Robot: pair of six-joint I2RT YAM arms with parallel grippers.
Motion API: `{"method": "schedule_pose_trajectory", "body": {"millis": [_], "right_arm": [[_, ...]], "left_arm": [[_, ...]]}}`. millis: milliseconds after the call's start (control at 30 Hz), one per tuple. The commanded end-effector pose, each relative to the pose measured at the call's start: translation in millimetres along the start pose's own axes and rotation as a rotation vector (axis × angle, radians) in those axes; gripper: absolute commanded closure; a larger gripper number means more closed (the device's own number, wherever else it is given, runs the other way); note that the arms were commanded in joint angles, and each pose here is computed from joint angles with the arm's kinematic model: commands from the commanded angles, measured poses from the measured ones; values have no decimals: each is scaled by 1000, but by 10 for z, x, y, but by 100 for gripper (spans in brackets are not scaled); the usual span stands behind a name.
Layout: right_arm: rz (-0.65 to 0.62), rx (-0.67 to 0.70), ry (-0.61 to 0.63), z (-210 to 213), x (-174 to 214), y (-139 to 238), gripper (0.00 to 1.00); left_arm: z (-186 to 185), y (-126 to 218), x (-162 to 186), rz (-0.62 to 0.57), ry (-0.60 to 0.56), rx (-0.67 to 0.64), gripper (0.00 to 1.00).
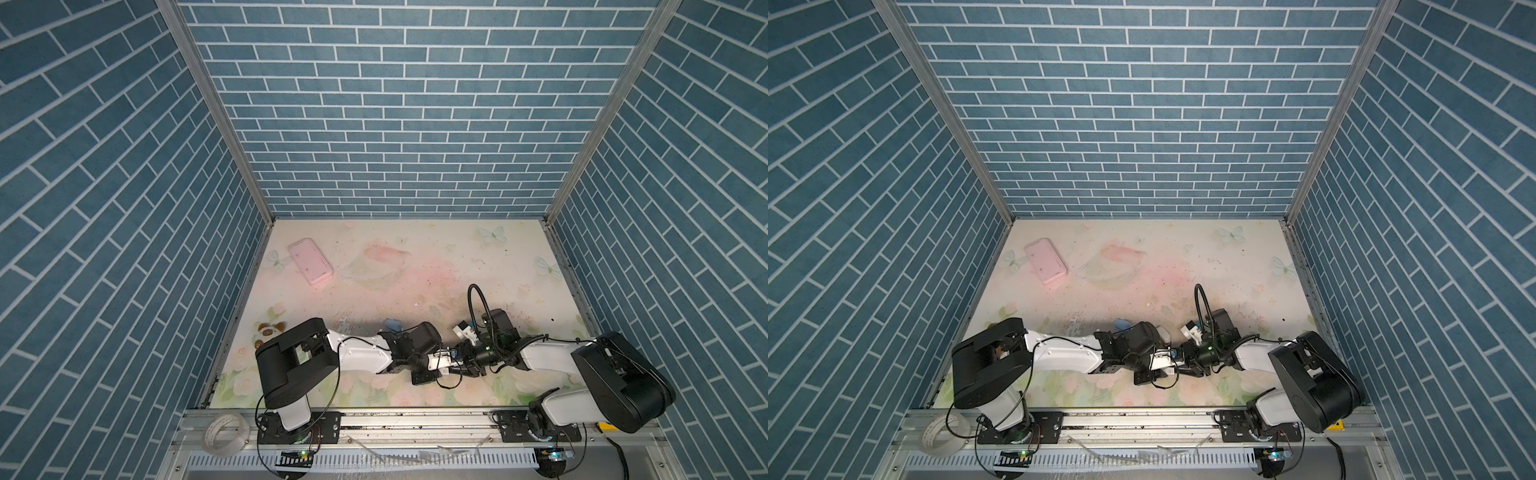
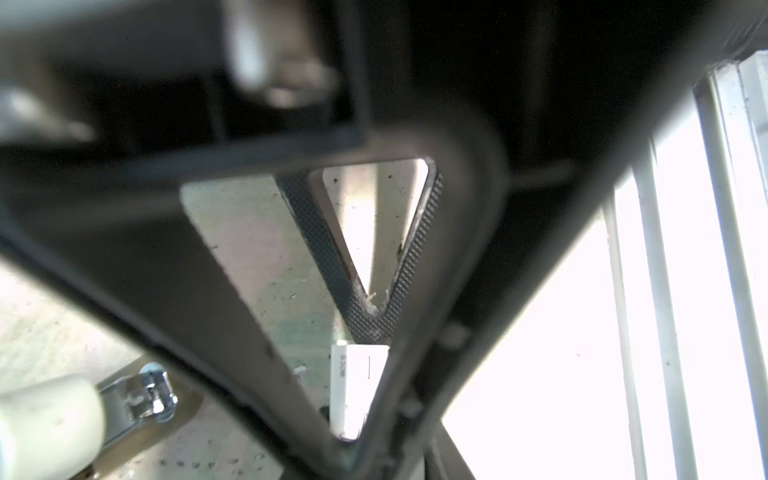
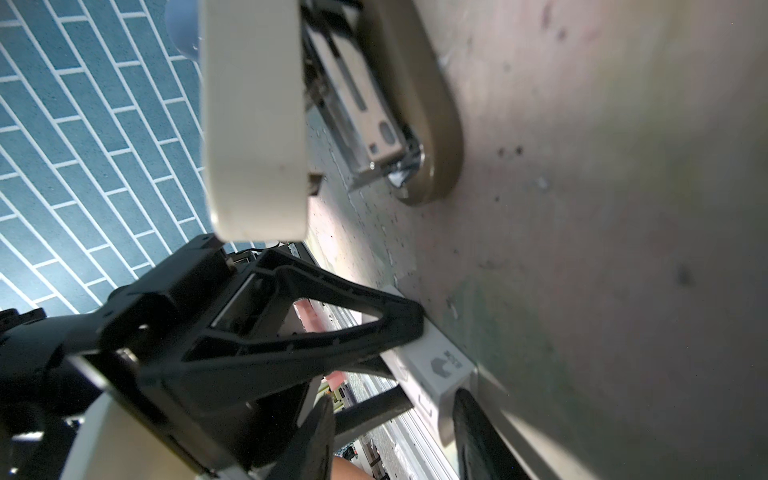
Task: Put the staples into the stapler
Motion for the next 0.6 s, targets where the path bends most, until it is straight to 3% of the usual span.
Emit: {"method": "schedule_pose_trajectory", "body": {"millis": [0,400,567], "right_arm": [[17,-74,72,280,-113,-38,53],[17,-77,73,251,-143,-77,53],[1,-40,75,196,-133,-64,52]], "left_arm": [[-69,-137,316,123,12,23,64],[-79,-126,268,120,13,34,63],[-75,-121,284,122,13,28,57]]}}
Point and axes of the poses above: each gripper's point midway between its finger pads, its own y axis back along the fingers, its own z axis along the line the jaws close on, x = y × z, the point moved 1 cm from there along y, back along the fingers, and after that the axes turned 7 degrees about y, right-handed, at the moved point
